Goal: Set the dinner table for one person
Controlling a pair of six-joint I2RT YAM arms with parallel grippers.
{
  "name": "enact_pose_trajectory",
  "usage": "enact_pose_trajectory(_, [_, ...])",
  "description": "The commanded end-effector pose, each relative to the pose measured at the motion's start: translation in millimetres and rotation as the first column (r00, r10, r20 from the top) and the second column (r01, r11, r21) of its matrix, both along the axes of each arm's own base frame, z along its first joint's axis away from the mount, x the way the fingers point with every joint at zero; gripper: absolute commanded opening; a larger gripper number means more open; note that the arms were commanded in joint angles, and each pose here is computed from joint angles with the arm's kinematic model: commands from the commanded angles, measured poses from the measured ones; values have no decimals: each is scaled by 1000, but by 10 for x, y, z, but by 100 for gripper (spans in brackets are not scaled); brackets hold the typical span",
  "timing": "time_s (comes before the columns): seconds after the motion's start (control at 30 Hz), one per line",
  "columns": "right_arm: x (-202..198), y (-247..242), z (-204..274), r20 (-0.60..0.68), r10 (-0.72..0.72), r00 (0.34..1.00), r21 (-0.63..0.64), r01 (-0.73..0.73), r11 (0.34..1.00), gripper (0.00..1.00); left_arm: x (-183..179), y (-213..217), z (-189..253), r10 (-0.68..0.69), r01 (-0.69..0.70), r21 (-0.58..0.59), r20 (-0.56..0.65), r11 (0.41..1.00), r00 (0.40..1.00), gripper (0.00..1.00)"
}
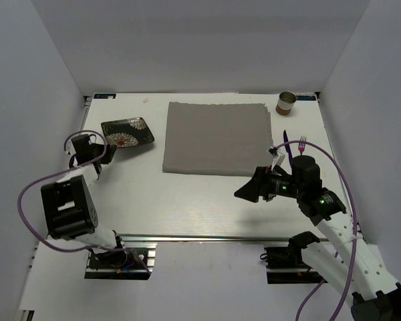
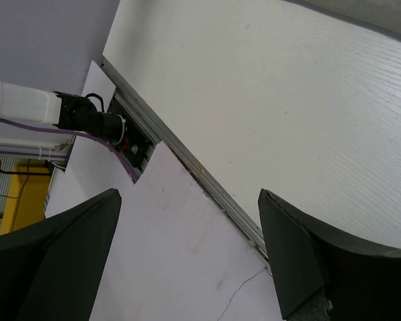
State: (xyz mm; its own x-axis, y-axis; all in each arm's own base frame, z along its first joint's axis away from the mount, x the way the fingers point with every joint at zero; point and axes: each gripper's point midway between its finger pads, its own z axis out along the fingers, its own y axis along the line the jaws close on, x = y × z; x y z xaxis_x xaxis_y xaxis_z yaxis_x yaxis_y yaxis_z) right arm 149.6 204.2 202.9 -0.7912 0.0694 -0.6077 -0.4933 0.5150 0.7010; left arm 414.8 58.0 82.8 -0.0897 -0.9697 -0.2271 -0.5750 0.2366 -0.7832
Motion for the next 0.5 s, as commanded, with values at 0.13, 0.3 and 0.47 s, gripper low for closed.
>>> enact_pose_trajectory(0.13, [-40,-26,40,25,-2,1000,0,2,1000,89,112,50,895,-14,-1,61,248,998,969,0])
enact_pose_trajectory(0.3, [-33,-58,44,33,-22,999,-11,22,1000,89,232,-290,1130,-160,153,47,349,987,924,0])
enact_pose_trajectory(0.47, [-7,-90,82,55,-49,997,-16,50,999,89,243,-647,1369,-268,282,40,458,959,848,0])
